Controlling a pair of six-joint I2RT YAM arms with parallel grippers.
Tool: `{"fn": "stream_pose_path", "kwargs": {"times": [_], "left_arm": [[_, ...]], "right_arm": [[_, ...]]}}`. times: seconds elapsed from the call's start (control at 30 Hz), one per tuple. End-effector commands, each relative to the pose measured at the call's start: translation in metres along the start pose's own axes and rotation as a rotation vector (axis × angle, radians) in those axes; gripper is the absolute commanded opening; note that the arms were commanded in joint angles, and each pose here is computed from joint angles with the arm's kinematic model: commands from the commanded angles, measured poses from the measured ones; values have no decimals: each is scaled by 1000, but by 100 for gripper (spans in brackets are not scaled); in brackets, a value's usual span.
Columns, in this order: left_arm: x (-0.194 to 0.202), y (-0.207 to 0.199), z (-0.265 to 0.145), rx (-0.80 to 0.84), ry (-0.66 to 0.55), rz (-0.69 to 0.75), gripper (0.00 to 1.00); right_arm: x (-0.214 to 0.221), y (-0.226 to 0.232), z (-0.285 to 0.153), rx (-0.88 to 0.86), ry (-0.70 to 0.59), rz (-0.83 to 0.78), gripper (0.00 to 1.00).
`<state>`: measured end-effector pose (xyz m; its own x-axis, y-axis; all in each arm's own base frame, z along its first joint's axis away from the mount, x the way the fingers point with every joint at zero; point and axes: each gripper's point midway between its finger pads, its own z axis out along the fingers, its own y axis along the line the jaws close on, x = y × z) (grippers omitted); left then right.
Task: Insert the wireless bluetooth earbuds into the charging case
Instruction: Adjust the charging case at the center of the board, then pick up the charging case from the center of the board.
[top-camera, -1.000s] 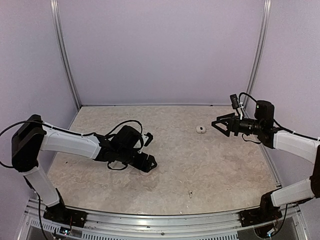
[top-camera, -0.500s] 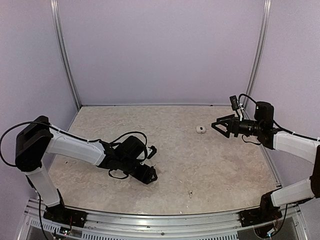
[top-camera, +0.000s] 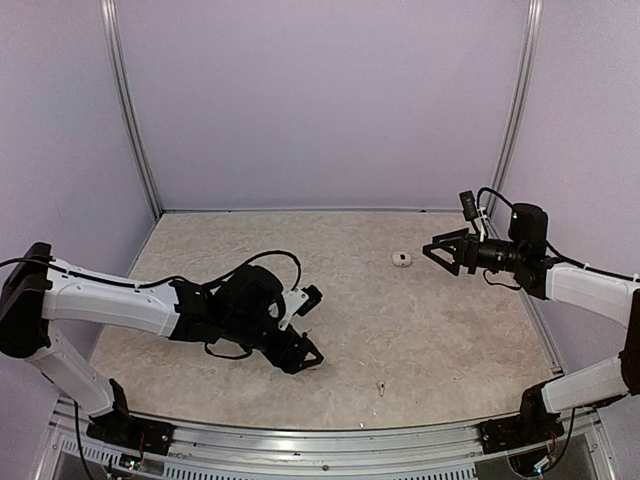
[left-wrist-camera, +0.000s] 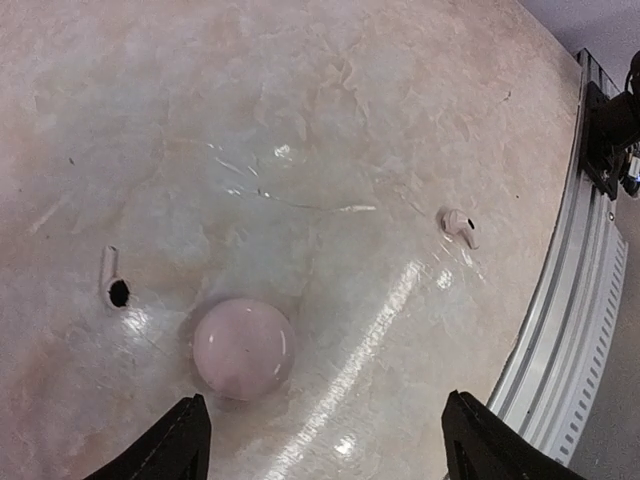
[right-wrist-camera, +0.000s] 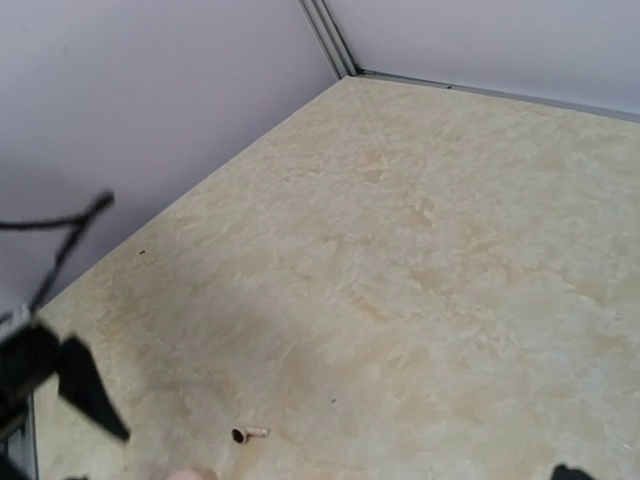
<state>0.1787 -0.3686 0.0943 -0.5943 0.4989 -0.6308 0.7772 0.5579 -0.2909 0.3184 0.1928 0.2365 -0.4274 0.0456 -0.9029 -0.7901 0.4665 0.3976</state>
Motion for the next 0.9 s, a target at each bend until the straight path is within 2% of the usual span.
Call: {"fn": "stream_pose_path", "kwargs": {"times": [0.0,0.1,0.33,0.63,0.87], "left_arm": [[-20,28,-17,-81,-89,149,81],[-20,28,-18,-53,-131,268,83],[-8,24,-1,-38,-183,378,83],[2,30,36,-37,-179,459,81],[13,32,51,-11,-150,507,78]], "right_arm": [[1,2,-3,-12,-7,1,99],[2,3,-4,-10,-3,1,99],[7,6,-7,-16,8,11,100],[22,14,-11,-33,27,48,100],[23,7,-14,27,10,95,100]]}}
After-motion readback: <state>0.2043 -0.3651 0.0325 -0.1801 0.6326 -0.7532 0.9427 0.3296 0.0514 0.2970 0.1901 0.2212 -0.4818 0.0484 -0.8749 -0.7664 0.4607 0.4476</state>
